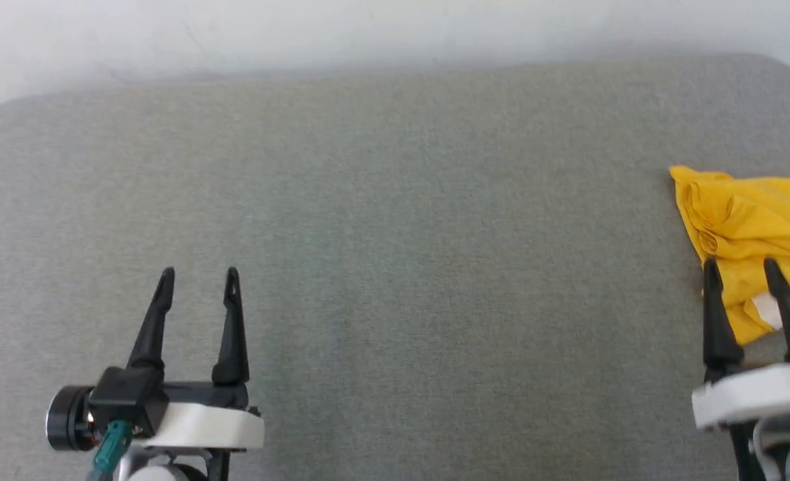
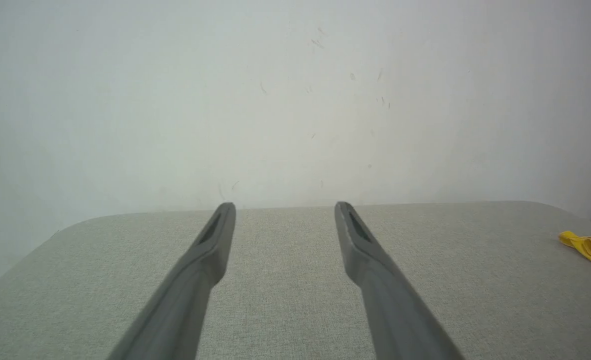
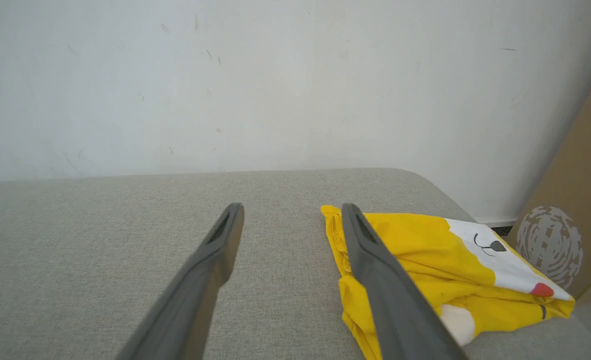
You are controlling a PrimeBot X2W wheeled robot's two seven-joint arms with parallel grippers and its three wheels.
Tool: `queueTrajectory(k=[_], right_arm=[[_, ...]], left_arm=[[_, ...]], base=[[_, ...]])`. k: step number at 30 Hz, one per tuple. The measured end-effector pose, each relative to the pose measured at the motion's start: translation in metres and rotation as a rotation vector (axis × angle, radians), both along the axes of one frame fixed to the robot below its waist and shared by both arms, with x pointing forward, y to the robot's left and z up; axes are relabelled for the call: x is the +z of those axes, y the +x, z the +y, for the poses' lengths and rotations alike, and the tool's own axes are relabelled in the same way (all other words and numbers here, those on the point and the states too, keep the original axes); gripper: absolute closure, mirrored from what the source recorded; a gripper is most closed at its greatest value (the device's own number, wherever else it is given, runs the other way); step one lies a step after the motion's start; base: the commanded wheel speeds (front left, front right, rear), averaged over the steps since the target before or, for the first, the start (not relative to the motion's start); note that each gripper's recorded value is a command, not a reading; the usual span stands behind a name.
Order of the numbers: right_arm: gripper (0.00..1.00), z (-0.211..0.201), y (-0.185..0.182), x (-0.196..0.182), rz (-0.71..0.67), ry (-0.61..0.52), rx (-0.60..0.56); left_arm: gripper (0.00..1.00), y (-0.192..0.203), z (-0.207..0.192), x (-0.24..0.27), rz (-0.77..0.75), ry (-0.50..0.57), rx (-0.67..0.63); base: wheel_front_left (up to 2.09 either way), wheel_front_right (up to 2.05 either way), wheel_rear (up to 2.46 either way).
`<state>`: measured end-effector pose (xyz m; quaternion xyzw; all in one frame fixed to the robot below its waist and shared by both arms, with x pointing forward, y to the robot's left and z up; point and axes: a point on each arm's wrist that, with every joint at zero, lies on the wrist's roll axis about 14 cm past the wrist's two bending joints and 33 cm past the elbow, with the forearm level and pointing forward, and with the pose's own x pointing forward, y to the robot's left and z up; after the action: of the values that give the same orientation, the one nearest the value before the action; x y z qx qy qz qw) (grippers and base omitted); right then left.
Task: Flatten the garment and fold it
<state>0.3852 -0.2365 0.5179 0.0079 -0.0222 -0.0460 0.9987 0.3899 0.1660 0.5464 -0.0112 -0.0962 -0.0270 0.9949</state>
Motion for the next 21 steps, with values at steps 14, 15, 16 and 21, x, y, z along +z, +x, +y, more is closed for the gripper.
queueTrajectory(k=[14,15,16,21], right_arm=[[0.0,0.01,-0.019,-0.01,-0.018,0.037,0.026],[0.0,0.01,-0.02,-0.01,-0.018,0.036,0.025],[0.0,0.01,-0.02,-0.01,-0.017,0.035,0.024],[0.0,0.007,-0.02,-0.01,-0.02,0.023,0.018]], left_arm=[[0.0,-0.029,0.013,0.005,-0.015,-0.013,0.055],[0.0,-0.03,0.012,0.004,-0.011,-0.012,0.052],[0.0,-0.03,0.011,0.002,-0.008,-0.013,0.051],[0.0,-0.03,0.01,-0.001,0.002,-0.028,0.054]], base=[[0.0,0.0,0.0],[0.0,0.0,0.0],[0.0,0.0,0.0],[0.0,0.0,0.0]])
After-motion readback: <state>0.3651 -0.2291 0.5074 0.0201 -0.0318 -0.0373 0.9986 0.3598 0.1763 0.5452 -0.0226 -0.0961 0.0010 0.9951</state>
